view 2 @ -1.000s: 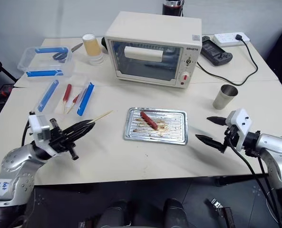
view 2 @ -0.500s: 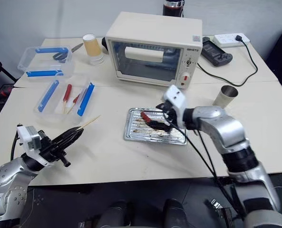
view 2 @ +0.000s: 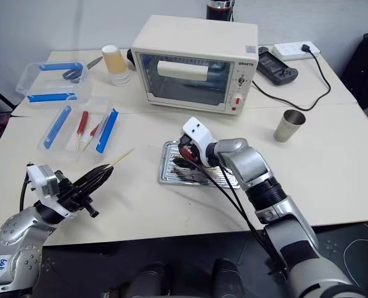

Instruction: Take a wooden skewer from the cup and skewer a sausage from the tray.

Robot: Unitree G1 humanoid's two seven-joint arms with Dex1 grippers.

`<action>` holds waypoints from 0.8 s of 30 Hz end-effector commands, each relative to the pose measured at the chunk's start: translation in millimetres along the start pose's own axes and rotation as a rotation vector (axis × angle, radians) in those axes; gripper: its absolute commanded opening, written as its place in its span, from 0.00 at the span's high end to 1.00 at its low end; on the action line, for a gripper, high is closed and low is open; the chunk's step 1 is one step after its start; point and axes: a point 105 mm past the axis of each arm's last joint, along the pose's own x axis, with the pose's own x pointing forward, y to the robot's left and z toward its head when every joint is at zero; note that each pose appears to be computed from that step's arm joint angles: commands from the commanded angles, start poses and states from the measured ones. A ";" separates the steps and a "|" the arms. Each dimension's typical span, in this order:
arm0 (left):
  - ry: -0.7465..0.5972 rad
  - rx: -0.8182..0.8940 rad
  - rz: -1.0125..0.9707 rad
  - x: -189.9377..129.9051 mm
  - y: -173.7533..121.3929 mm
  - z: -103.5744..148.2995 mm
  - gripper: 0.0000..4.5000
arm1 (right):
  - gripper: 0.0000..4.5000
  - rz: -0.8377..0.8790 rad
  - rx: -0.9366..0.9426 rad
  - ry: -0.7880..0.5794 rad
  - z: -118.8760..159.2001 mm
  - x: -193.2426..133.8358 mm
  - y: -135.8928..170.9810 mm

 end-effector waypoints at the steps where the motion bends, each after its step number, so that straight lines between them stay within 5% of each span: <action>1: -0.022 0.031 -0.013 1.6 -4.2 9.4 1.00 | 0.36 0.021 -0.048 -0.036 11.9 1.4 4.3; 7: -0.026 0.033 -0.013 2.2 -4.5 10.8 1.00 | 0.82 0.035 -0.070 -0.029 6.6 4.9 6.7; 16: -0.014 0.038 -0.042 3.7 -5.1 10.2 1.00 | 0.82 0.083 -0.109 -0.068 7.7 4.6 10.4; 24: 0.099 0.088 -0.215 2.1 -17.1 1.2 1.00 | 0.82 0.341 -0.357 -0.227 31.0 -48.1 27.3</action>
